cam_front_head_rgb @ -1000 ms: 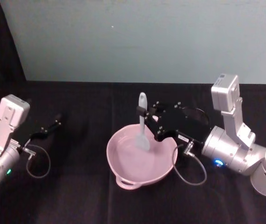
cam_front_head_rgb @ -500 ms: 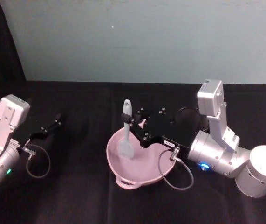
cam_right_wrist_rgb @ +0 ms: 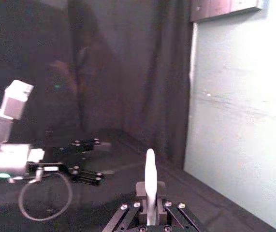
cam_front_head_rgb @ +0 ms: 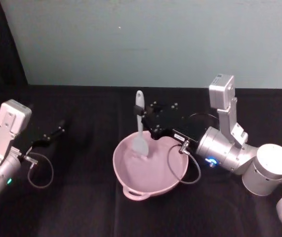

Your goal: Use the one hand to pick up the spoon and stir the clear water in the bowl.

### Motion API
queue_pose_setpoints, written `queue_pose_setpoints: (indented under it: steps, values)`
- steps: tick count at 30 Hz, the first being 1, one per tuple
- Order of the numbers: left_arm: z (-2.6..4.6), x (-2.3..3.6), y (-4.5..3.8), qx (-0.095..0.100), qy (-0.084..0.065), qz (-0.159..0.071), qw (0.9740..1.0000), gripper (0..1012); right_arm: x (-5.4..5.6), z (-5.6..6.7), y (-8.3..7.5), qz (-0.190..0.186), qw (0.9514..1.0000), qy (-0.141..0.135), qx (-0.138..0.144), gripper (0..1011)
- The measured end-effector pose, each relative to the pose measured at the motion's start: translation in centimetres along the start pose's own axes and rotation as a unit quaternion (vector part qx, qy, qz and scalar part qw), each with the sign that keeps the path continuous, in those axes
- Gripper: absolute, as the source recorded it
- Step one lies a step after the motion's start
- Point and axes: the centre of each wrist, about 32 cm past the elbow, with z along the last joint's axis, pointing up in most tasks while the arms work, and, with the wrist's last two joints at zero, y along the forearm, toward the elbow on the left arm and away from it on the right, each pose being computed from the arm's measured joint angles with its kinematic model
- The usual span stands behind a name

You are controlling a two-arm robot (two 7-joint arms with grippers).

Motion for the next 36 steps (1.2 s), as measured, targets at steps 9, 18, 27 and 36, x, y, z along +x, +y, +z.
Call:
queue_pose_setpoints:
  steps: [9, 18, 27, 36]
  values:
    - [0.00, 0.00, 0.00, 0.000, 0.000, 0.000, 1.0000, 1005, 0.2, 0.7, -2.3, -0.027, 0.9991, -0.024, -0.020, 118]
    - [0.00, 0.00, 0.00, 0.000, 0.000, 0.000, 1.0000, 1005, -1.2, 1.6, -3.9, -0.008, 0.9990, -0.033, -0.028, 118]
    - [0.00, 0.00, 0.00, 0.000, 0.000, 0.000, 1.0000, 1005, -2.6, 1.1, -1.9, 0.036, 0.9990, -0.019, -0.015, 118]
    - [0.00, 0.00, 0.00, 0.000, 0.000, 0.000, 1.0000, 1005, -2.3, 0.5, 1.0, 0.039, 0.9988, -0.028, -0.001, 118]
